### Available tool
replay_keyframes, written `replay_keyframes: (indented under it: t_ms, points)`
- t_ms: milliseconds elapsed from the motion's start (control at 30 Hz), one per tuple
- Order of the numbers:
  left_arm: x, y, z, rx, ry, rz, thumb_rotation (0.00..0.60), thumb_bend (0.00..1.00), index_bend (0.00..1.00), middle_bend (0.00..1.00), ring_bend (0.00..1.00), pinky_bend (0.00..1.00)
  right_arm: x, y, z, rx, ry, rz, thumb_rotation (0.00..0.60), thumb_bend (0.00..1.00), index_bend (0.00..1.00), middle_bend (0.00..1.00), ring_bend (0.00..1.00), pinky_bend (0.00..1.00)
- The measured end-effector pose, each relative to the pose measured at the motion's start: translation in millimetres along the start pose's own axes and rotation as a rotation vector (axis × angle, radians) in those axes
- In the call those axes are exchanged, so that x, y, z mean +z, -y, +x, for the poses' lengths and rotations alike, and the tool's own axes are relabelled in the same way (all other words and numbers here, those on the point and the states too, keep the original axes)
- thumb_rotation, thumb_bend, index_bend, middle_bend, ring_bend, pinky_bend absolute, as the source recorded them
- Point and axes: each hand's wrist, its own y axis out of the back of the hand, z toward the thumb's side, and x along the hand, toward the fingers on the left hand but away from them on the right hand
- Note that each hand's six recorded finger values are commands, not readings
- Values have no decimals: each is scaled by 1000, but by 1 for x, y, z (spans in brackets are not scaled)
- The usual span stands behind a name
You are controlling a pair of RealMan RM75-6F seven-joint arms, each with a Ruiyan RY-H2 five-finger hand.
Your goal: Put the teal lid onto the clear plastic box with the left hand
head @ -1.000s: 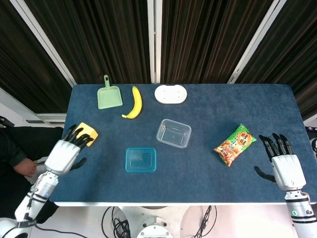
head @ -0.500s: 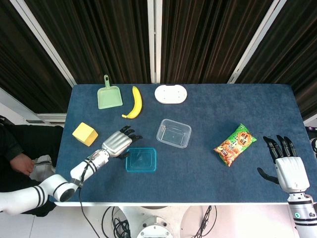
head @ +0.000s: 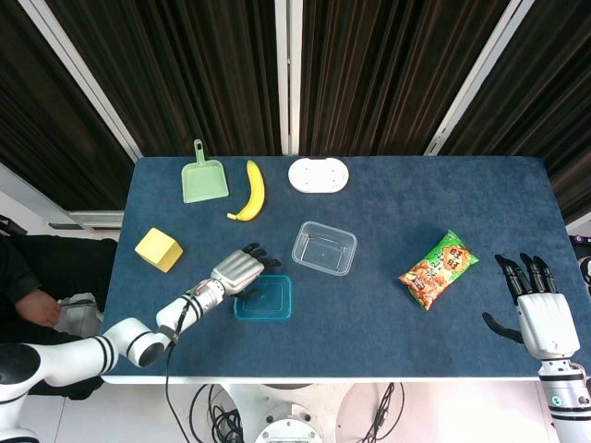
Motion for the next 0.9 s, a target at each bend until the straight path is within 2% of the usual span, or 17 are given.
replay_keyframes:
  t_ms: [200,433,667,733,767,900]
  points:
    - [9,4,-1,-24,20,-2,600,395,134,286,79,9,-4,0,3,-3,10,-5,600,124,4,156,0,0]
    - [32,8,-12,-53,80,-3,600,394,134,291,78,5,-4,1,5,-7,7,-12,600,127,4,156,0,0]
    - [47,5,-25,-36,120,4,597,379,134,275,78,5,-6,1,8,-13,6,-16,600,127,4,156,0,0]
    - [48,2,-30,-17,124,13,597,339,134,242,78,6,-6,0,8,-14,4,-16,600,127,4,156,0,0]
    - [48,1,-33,-8,124,21,599,285,131,211,73,6,-6,0,8,-14,2,-16,600,127,4,157,0,0]
    - [46,1,-45,7,117,80,600,181,87,115,13,4,-5,1,6,-11,-8,-17,600,127,3,157,0,0]
